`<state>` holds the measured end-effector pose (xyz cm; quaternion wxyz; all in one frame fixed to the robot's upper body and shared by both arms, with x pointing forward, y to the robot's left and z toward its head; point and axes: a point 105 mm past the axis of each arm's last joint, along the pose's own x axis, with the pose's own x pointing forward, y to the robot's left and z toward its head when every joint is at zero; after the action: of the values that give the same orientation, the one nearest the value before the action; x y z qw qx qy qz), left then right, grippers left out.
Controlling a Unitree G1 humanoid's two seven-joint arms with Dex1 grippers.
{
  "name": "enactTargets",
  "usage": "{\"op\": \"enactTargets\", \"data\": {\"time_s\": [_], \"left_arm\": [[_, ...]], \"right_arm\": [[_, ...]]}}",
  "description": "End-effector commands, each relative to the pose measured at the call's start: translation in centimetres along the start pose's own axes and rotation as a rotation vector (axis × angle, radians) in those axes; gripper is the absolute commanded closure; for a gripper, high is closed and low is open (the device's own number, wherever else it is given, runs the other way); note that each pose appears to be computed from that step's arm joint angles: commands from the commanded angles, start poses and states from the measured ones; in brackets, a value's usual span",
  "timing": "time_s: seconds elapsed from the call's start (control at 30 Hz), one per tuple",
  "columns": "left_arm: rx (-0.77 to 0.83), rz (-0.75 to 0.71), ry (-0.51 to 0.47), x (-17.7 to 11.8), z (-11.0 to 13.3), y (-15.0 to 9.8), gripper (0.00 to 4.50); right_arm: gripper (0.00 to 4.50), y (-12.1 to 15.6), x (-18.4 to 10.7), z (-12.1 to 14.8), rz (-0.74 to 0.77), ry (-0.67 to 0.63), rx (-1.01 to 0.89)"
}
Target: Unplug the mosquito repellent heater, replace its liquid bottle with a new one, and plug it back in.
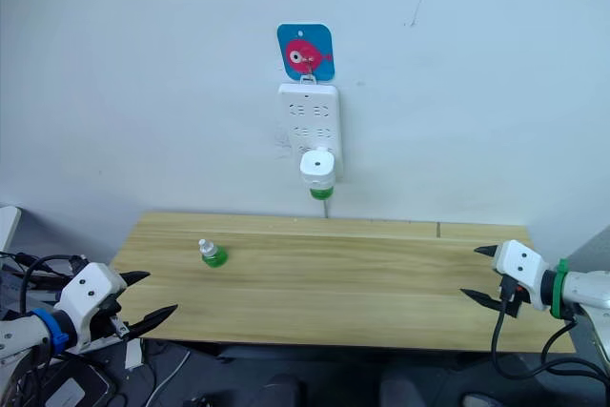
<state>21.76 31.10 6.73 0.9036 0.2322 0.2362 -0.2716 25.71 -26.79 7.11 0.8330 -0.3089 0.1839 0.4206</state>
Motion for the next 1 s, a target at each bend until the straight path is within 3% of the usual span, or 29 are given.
{"op": "enactTargets", "data": {"time_s": [0.03,0.43,0.6,0.73,1.0], "left_arm": [[-0.011,-0.002,-0.041,-0.1,0.8,0.2,0.0],[0.016,0.009,-0.126,-1.3,1.7,1.9,0.0],[0.009,0.029,-0.18,-1.3,2.8,2.7,0.0],[-0.009,0.025,-0.254,-0.1,5.2,3.1,0.0],[-0.083,-0.003,-0.429,2.7,11.6,3.9,0.0]], "right_arm": [[0.03,-0.9,-0.6,1.2,-0.042,-0.035,-0.029],[0.03,-0.7,-0.5,1.6,-0.041,-0.049,-0.024],[0.03,-0.4,-0.3,3.2,-0.043,-0.113,-0.028],[0.03,0.2,0.3,6.5,-0.029,-0.218,-0.019],[0.03,0.7,-0.3,16.8,-0.073,-0.516,-0.013]]}}
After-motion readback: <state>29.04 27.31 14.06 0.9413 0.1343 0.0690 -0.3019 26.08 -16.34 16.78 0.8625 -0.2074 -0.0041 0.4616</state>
